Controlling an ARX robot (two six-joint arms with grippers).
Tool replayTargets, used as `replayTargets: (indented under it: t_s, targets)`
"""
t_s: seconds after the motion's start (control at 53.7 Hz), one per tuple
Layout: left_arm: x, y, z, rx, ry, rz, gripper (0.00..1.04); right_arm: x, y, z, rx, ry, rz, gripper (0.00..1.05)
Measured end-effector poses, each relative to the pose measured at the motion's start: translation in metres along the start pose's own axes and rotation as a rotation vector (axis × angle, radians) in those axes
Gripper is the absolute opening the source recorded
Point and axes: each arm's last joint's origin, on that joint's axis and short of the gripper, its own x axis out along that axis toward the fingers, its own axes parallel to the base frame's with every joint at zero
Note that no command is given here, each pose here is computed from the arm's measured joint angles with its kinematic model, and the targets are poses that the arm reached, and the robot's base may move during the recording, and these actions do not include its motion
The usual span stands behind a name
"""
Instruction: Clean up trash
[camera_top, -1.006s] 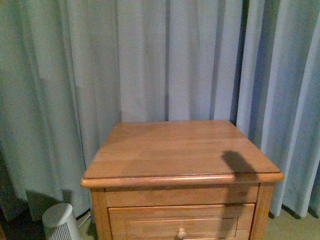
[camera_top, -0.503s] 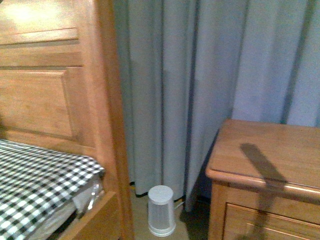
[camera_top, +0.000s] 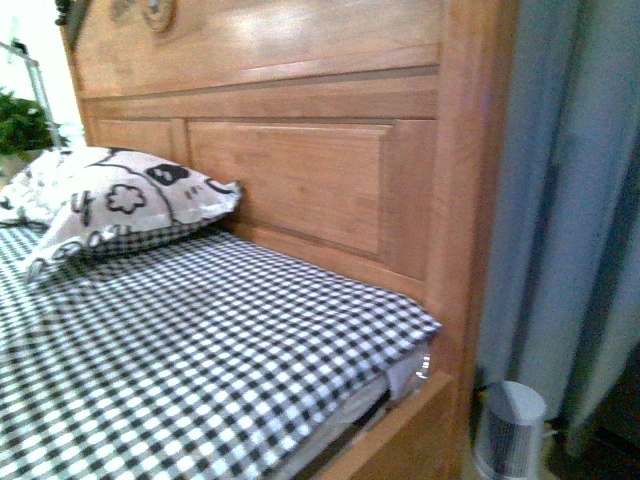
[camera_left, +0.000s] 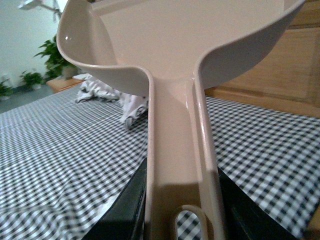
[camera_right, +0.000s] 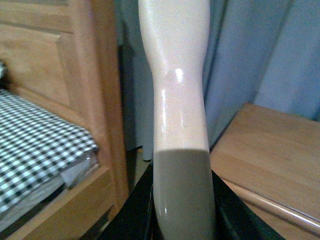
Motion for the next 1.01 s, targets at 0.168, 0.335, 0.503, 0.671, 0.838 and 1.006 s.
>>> replayTargets:
  t_s: [0.168,0.335,0.503,0.671,0.838,1.006]
  targets:
    - [0.0001,0.0001,0.0,0.0,0.001,0.002,0.28,0.0,0.0,0.0001,0.0,0.0,0.0,0.2]
    - [-0.0001,0.0001,0.0,0.0,0.0,0.004,0.28,-0.0001,0.0,0.0002,0.001,-0.001,0.0,0.2]
    - [0.0002,-0.0001,-0.0005,0.0,0.002,-0.001,0.28,0.0,-0.0001,0.0001,0.0,0.0,-0.002,0.2]
    - [-0.0001,0.0005,-0.0004,0.0,0.003,0.016,0.28,-0.0001,0.0005,0.0001,-0.001,0.0,0.008,0.2]
    - [-0.0001,0.0001,-0.0003,0.0,0.0,0.002,0.28,0.0004,0.0012,-0.0007,-0.008,0.005,0.007,0.2]
    - [0.0003,0.0015,-0.0001,-0.052,0.153,0.014,0.27,-0.0002,0.0001,0.0002,-0.002,-0.001,-0.001,0.2]
